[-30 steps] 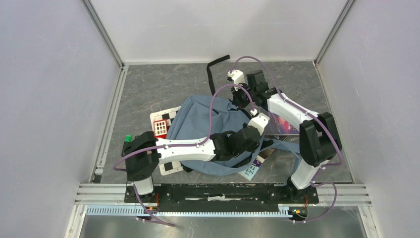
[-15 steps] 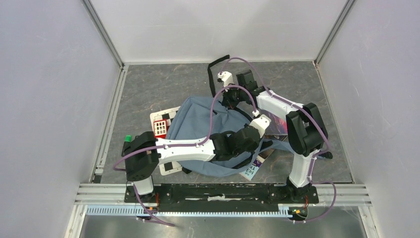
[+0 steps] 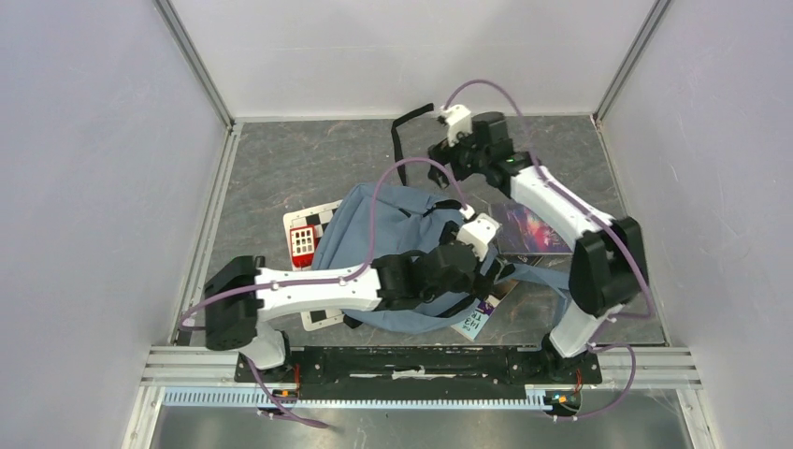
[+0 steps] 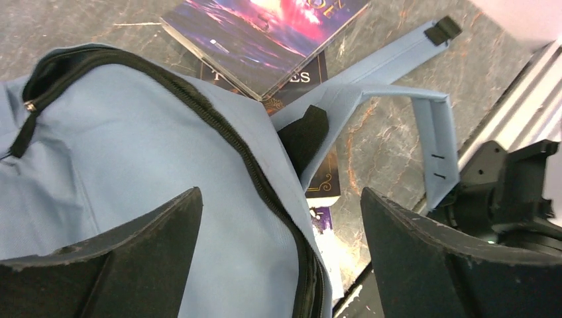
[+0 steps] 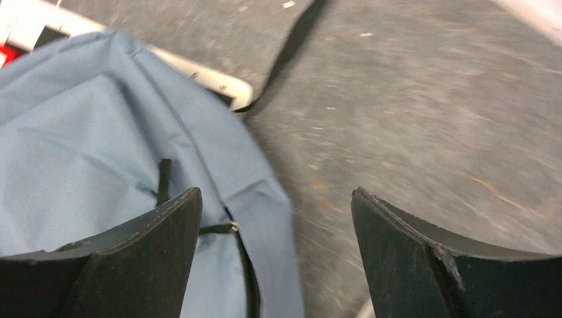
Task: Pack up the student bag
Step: Unzip the student bag at the center of the board.
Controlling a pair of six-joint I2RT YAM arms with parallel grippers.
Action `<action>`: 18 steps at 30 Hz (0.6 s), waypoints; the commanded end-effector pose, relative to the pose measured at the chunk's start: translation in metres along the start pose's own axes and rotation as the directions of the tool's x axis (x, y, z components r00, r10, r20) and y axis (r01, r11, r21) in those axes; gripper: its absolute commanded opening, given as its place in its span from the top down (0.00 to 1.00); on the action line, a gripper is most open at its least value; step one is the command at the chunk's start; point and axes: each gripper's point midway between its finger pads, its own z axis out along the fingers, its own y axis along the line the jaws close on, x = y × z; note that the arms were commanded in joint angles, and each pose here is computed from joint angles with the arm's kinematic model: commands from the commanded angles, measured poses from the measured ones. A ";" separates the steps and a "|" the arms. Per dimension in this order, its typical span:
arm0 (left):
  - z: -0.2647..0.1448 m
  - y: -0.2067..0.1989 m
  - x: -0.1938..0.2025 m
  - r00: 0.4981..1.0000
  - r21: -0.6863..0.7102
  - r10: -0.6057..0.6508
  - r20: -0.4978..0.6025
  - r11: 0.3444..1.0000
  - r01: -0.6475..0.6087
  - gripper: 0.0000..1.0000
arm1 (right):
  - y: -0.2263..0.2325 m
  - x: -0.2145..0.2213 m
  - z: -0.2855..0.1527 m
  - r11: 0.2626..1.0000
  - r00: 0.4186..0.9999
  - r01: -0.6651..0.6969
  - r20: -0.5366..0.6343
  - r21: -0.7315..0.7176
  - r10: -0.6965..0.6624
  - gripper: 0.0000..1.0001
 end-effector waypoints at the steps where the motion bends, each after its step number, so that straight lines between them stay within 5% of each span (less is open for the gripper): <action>1: -0.035 0.012 -0.027 0.992 -0.017 -0.103 0.074 0.994 0.104 0.04 | -0.047 -0.051 -0.078 0.968 0.983 -0.148 0.142 0.202 0.120 0.11; 8: -0.068 0.031 -0.022 0.974 -0.016 -0.221 0.058 0.975 0.222 0.00 | -0.048 0.009 -0.138 0.902 0.958 -0.286 0.116 0.324 0.262 0.08; 18: -0.060 0.050 -0.004 0.939 -0.007 -0.339 -0.057 0.941 0.339 0.00 | 0.014 0.101 -0.168 0.870 0.892 -0.448 0.167 0.208 0.420 0.18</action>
